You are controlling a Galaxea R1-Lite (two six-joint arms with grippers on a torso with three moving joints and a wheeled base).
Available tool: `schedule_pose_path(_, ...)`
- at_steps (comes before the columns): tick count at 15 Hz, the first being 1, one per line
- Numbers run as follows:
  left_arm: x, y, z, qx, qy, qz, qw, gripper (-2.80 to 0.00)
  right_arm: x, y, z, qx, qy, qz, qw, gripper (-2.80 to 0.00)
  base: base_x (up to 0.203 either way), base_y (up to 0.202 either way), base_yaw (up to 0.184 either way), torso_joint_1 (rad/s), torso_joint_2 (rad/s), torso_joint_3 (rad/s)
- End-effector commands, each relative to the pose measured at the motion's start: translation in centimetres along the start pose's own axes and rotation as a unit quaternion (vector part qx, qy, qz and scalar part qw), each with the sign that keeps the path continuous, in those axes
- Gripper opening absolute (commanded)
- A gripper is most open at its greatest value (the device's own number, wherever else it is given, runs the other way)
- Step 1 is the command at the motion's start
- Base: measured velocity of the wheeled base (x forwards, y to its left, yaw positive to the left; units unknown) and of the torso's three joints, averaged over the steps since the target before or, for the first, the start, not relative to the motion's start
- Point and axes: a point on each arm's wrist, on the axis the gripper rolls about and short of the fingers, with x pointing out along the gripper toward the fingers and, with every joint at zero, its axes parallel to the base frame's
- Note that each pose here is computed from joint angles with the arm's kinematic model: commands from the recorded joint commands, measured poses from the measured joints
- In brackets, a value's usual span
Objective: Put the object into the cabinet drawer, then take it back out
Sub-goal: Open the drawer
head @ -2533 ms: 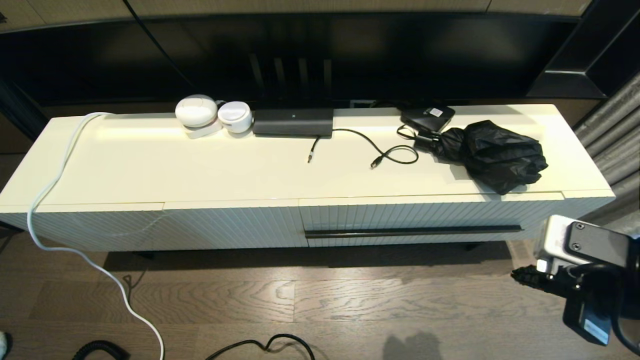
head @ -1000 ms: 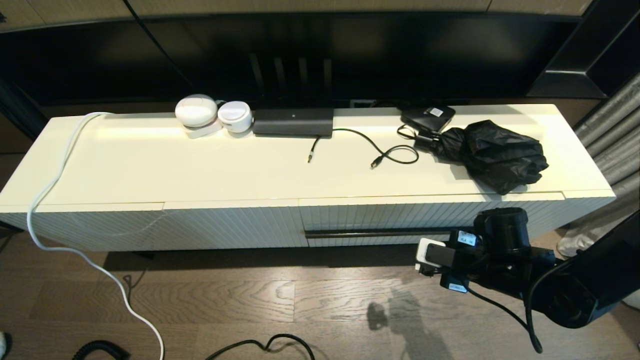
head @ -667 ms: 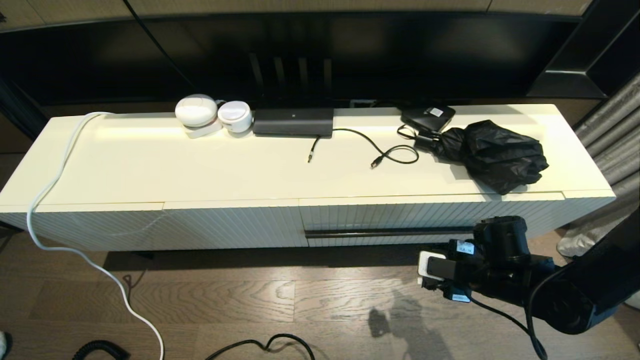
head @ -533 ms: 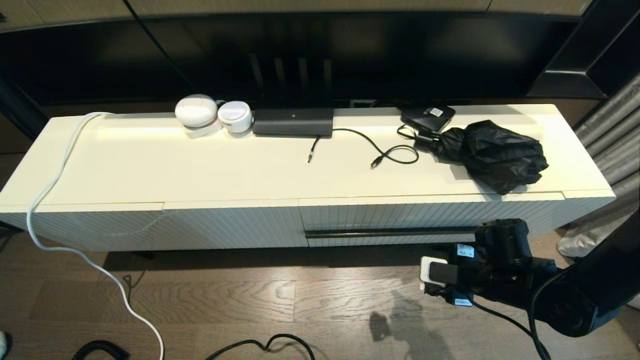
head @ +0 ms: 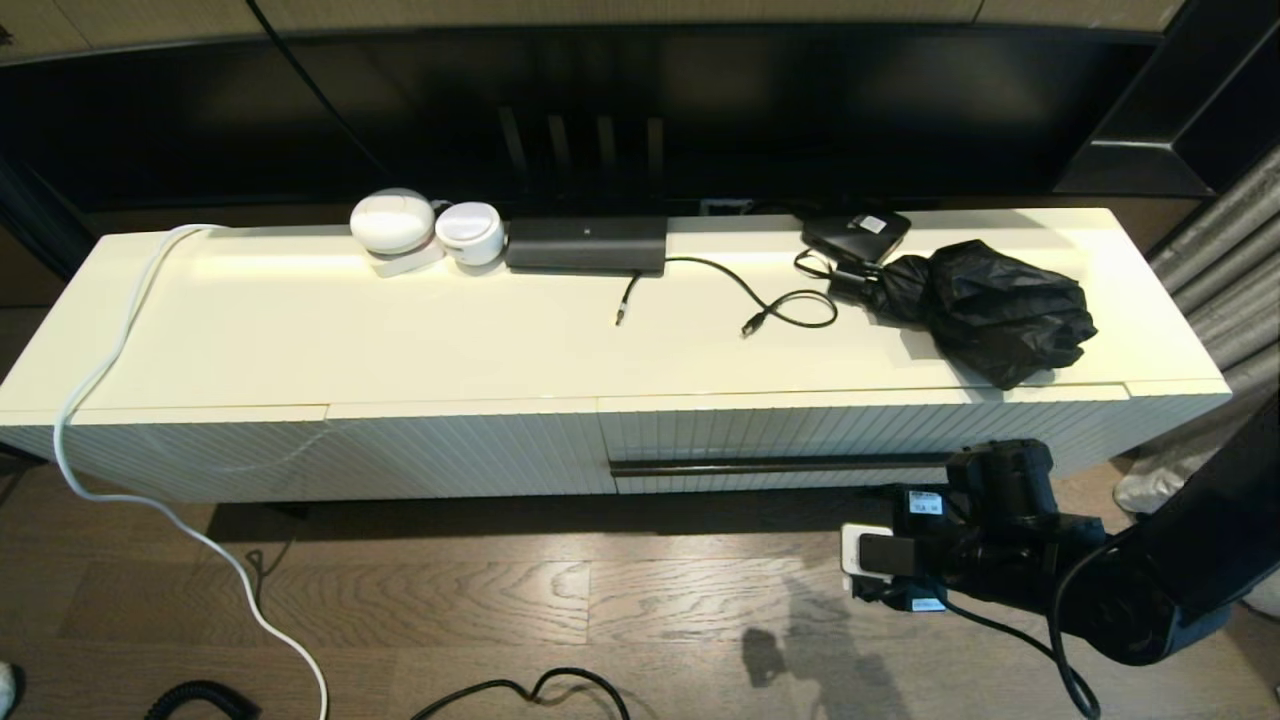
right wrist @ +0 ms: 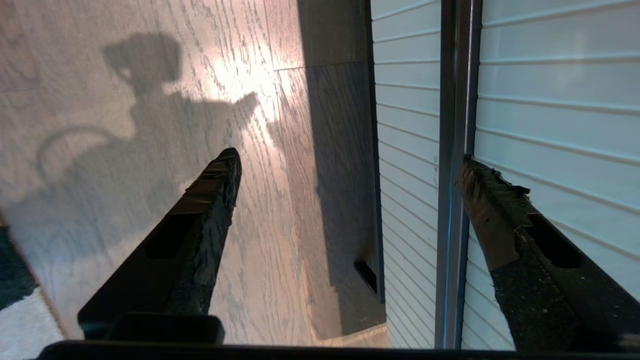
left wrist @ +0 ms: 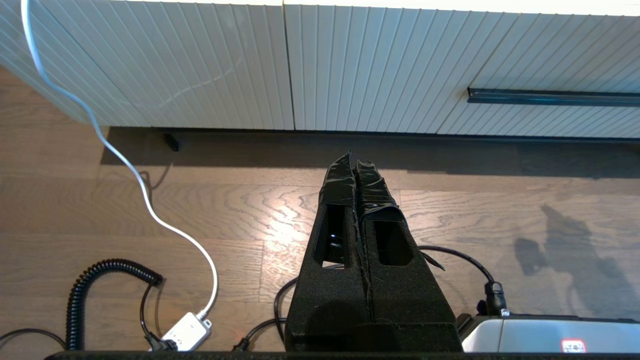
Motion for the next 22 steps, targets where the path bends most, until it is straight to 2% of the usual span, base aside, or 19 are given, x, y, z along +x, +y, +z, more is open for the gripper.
schedule_pose_path(1, 0.0, 0.0, 0.0, 0.000, 0.000, 0.000, 1.0000, -2.80, 1.4, 0.3, -0.2, -0.004, 0.000, 0.008, 1.000, 0.00, 0.000, 0.000, 0.000, 0.000, 0.00, 0.000)
schedule_pose_path(8, 0.0, 0.0, 0.0, 0.000, 0.000, 0.000, 1.0000, -2.80, 4.9, -0.2, -0.5, -0.003, 0.003, 0.005, 1.000, 0.00, 0.000, 0.000, 0.000, 0.000, 0.00, 0.000)
schedule_pose_path(22, 0.0, 0.0, 0.0, 0.000, 0.000, 0.000, 1.0000, -2.80, 8.3, -2.0, -1.0, -0.004, 0.001, -0.030, 1.000, 0.00, 0.000, 0.000, 0.000, 0.000, 0.00, 0.000)
